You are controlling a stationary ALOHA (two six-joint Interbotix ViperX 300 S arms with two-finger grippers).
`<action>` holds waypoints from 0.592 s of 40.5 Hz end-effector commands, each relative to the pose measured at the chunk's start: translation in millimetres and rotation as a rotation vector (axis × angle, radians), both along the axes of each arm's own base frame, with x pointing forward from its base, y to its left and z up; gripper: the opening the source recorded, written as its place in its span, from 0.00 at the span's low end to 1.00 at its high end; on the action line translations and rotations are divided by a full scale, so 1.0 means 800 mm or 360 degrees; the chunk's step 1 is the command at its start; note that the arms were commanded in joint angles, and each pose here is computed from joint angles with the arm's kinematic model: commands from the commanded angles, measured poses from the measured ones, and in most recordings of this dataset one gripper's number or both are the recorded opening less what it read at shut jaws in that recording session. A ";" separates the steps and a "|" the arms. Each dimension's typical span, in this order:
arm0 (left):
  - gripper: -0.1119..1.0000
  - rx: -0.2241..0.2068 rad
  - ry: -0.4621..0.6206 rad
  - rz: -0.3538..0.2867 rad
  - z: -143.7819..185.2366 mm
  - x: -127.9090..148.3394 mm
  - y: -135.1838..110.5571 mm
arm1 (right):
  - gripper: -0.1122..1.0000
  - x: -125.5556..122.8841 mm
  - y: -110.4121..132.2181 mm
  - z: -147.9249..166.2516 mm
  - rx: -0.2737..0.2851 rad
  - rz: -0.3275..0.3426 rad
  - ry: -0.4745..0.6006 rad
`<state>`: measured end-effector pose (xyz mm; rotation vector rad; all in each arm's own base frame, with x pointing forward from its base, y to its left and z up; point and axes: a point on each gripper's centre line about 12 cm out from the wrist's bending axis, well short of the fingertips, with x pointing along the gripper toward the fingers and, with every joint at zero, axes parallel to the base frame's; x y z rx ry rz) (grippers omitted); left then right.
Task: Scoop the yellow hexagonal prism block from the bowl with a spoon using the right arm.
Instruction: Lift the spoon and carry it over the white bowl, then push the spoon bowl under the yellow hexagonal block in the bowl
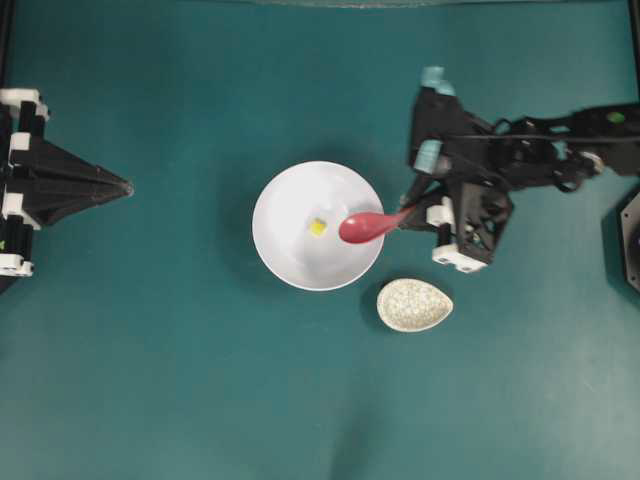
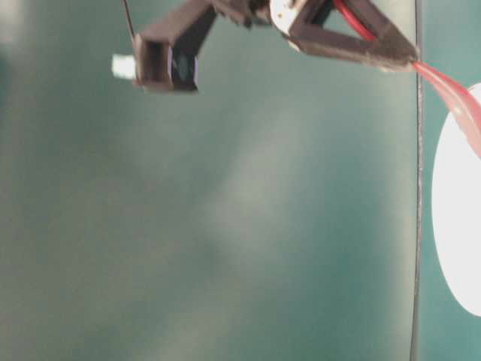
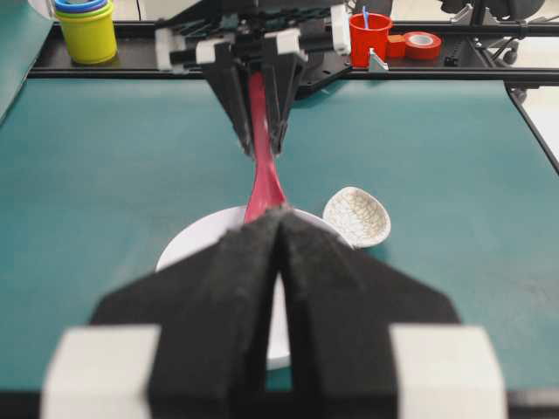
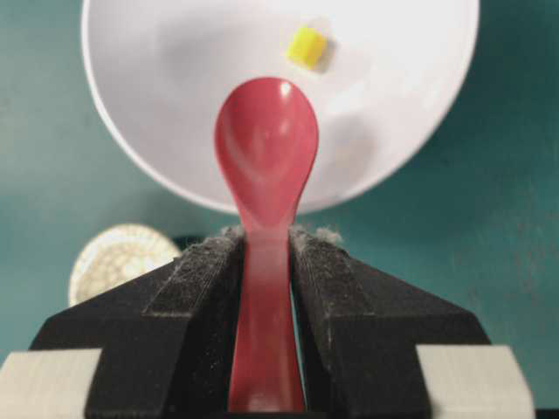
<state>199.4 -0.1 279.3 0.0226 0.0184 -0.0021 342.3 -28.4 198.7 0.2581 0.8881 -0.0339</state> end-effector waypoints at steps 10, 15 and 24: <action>0.09 0.0005 -0.0024 0.0001 0.007 0.003 0.000 | 0.31 0.036 -0.013 0.011 0.0000 0.0051 0.0105; 0.09 0.0005 -0.0024 -0.0001 0.008 0.003 0.000 | 0.31 0.040 -0.014 0.007 0.0004 0.0062 0.0137; 0.09 0.0005 -0.0022 0.0001 0.007 0.003 0.000 | 0.31 0.039 -0.013 -0.003 0.0018 0.0067 0.0188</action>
